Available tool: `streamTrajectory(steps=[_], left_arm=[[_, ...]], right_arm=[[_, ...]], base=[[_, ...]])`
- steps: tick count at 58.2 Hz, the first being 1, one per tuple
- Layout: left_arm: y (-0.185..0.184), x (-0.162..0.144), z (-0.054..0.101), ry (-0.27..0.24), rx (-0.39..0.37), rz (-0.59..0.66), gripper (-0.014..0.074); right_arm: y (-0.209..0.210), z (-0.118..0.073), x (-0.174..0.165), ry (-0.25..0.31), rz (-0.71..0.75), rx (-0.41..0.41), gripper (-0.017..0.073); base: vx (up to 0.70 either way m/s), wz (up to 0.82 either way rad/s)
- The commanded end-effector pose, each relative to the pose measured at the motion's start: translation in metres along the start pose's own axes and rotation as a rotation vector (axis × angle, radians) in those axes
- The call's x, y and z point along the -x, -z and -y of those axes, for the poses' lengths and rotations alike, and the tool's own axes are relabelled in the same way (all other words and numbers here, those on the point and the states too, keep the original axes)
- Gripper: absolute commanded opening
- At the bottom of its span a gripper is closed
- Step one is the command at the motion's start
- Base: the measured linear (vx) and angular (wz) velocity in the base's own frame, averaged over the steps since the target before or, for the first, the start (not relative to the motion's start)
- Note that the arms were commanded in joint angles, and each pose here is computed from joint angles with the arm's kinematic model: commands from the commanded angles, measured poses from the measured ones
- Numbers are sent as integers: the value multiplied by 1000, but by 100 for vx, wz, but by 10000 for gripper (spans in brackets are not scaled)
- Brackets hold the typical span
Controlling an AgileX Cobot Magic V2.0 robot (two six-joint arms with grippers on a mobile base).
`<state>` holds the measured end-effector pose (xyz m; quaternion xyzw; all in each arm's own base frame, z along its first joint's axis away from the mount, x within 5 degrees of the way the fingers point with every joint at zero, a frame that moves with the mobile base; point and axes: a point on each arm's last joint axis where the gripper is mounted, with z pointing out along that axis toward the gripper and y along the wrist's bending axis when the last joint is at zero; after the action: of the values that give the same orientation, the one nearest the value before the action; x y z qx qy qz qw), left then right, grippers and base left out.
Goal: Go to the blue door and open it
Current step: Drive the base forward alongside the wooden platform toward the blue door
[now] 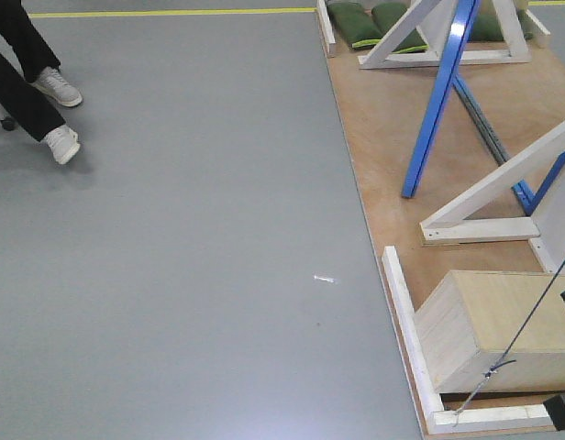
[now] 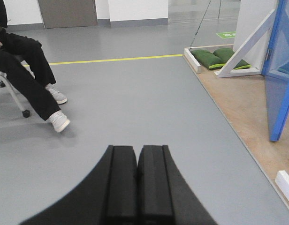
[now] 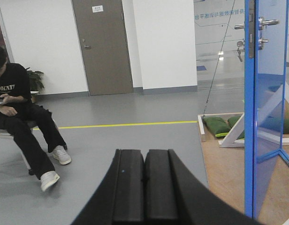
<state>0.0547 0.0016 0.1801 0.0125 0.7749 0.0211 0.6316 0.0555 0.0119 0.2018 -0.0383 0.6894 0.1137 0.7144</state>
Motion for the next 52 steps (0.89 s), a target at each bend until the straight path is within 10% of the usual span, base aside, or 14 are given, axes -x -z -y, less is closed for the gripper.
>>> streamTrajectory(steps=[1,52], left_arm=[[4,17,0,8,-7,123,73],[4,17,0,8,-7,123,73]], right_arm=[[1,-2,7,15,82,20,12],[1,-2,7,15,82,20,12]], base=[[0,0],[1,0]])
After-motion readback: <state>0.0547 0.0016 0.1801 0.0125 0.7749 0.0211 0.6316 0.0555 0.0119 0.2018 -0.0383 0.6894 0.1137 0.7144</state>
